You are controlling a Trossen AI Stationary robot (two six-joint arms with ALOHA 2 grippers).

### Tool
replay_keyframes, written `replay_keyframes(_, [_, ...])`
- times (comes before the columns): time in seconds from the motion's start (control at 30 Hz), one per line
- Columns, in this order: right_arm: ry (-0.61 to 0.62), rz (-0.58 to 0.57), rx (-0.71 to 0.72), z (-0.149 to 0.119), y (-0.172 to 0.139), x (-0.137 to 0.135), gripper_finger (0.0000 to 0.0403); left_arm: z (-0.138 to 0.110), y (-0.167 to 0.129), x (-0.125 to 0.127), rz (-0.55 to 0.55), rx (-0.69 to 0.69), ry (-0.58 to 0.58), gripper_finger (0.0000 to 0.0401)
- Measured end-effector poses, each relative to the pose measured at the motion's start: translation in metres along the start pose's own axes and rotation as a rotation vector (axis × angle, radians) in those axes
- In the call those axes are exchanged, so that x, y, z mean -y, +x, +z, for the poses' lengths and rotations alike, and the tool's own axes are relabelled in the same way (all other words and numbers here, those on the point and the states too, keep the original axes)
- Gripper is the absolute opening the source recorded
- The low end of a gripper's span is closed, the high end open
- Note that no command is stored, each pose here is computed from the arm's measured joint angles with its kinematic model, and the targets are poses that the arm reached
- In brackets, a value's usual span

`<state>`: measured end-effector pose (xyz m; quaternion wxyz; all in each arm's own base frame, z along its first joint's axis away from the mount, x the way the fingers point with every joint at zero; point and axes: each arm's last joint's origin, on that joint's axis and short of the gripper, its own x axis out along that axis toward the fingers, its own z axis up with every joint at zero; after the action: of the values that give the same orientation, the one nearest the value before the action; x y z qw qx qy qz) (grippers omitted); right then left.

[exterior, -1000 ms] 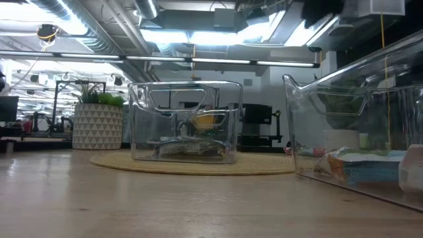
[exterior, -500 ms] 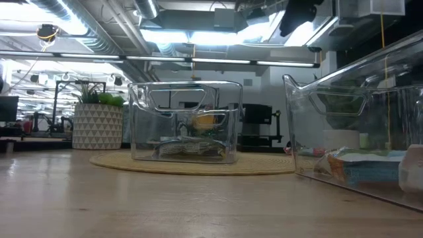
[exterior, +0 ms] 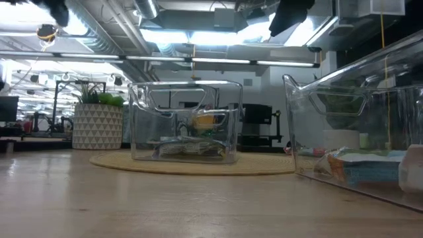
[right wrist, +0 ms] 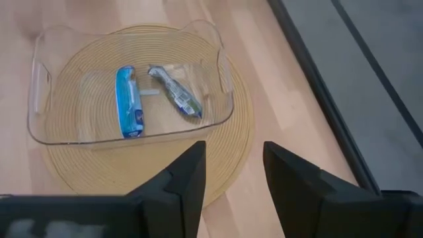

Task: Pick and place Granola Bars by type
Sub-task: Put the red granola bar pack into the bottom right transparent bin

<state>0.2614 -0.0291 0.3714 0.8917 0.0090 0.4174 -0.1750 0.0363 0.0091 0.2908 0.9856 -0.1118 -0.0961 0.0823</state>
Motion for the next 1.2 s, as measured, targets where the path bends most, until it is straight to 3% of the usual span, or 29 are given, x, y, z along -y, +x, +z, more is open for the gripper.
replay_keyframes(0.1, [0.004, -0.004, 0.008, 0.001, 0.001, 0.002, 0.0154, -0.015, 0.005, -0.004, -0.023, -0.083, -0.061, 0.0001])
replay_keyframes(0.17, [0.015, 0.011, 0.029, 0.004, 0.001, 0.003, 0.0154, -0.009, 0.010, -0.003, -0.076, -0.006, -0.020, 0.0001])
replay_keyframes(0.3, [0.032, 0.015, 0.059, 0.007, 0.002, 0.006, 0.0154, -0.029, 0.018, -0.009, -0.115, 0.027, -0.035, 0.0001])
replay_keyframes(0.4, [0.033, 0.018, 0.073, 0.008, 0.002, 0.006, 0.0154, -0.039, 0.025, -0.012, -0.126, 0.124, -0.039, 0.0001])
replay_keyframes(0.5, [0.032, 0.018, 0.075, 0.009, 0.002, 0.006, 0.0154, -0.075, 0.034, -0.020, -0.135, 0.065, -0.121, 0.0001])
replay_keyframes(0.6, [0.033, 0.016, 0.074, 0.009, 0.002, 0.006, 0.0154, -0.085, 0.036, -0.019, -0.154, 0.087, -0.160, 0.0001])
replay_keyframes(0.7, [0.036, 0.013, 0.070, 0.008, 0.002, 0.006, 0.0154, -0.096, 0.037, -0.016, -0.167, 0.024, -0.197, 0.0001])
replay_keyframes(0.8, [0.037, 0.013, 0.071, 0.008, 0.002, 0.006, 0.0154, -0.092, 0.036, -0.008, -0.194, 0.049, -0.182, 0.0001])
replay_keyframes(1.2, [0.033, -0.005, 0.072, 0.009, 0.003, 0.012, 0.0154, -0.121, 0.035, -0.005, -0.151, -0.173, -0.043, 0.0002])
